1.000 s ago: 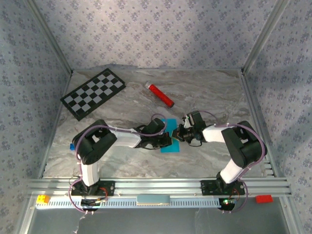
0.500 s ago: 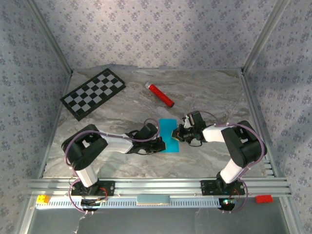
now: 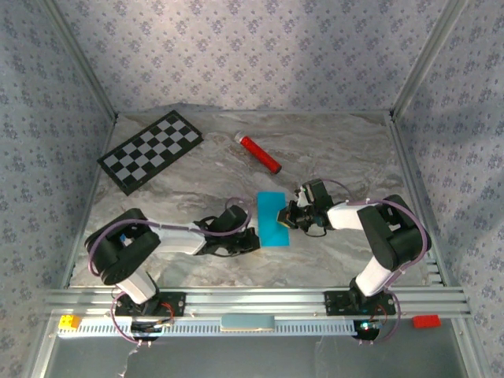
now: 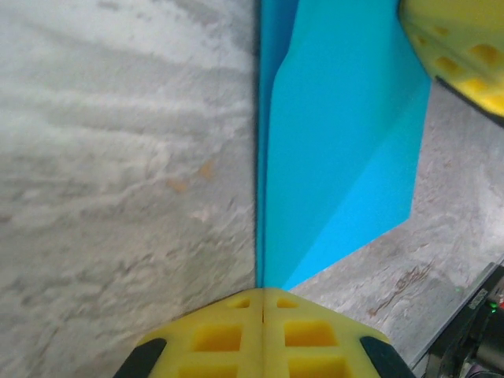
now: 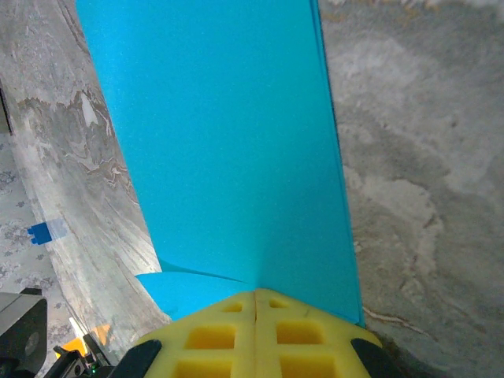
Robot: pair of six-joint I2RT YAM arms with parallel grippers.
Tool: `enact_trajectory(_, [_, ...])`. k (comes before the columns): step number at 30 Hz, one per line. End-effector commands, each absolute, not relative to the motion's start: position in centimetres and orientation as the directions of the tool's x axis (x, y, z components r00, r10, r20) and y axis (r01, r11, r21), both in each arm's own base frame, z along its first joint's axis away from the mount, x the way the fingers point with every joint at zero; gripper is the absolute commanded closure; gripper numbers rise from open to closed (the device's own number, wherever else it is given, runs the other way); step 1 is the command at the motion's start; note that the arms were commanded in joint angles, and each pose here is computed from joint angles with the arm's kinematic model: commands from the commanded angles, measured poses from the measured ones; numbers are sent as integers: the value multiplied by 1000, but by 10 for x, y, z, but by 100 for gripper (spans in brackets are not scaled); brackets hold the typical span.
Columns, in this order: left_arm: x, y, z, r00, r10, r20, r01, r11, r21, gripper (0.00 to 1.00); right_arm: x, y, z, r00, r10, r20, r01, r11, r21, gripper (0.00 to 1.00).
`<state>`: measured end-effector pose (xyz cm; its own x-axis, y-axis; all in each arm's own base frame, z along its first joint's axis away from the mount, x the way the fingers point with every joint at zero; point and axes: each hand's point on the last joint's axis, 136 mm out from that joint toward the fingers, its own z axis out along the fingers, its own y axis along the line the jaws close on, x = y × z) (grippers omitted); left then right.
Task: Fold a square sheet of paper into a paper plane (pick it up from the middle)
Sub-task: Fold the triangle a second time at the center of the table.
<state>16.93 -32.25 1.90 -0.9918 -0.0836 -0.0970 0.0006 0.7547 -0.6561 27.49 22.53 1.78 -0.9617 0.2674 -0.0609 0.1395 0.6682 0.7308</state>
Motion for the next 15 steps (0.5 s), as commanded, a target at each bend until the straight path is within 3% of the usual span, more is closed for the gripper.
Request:
enact_trajectory(1, [161, -307, 21, -993, -50, -111, 25, 806, -591, 95, 257, 198, -15, -949, 316, 3, 250, 745, 619, 100])
enact_trajectory(7, [193, -324, 62, -973, -69, -220, 92, 759, -645, 92, 258, 200, -14, -949, 315, 1, 246, 740, 626, 100])
enact_trajectory(15, [223, -354, 54, -978, -23, -209, 119, 760, -639, 96, 259, 204, -12, -954, 301, 8, 236, 733, 638, 100])
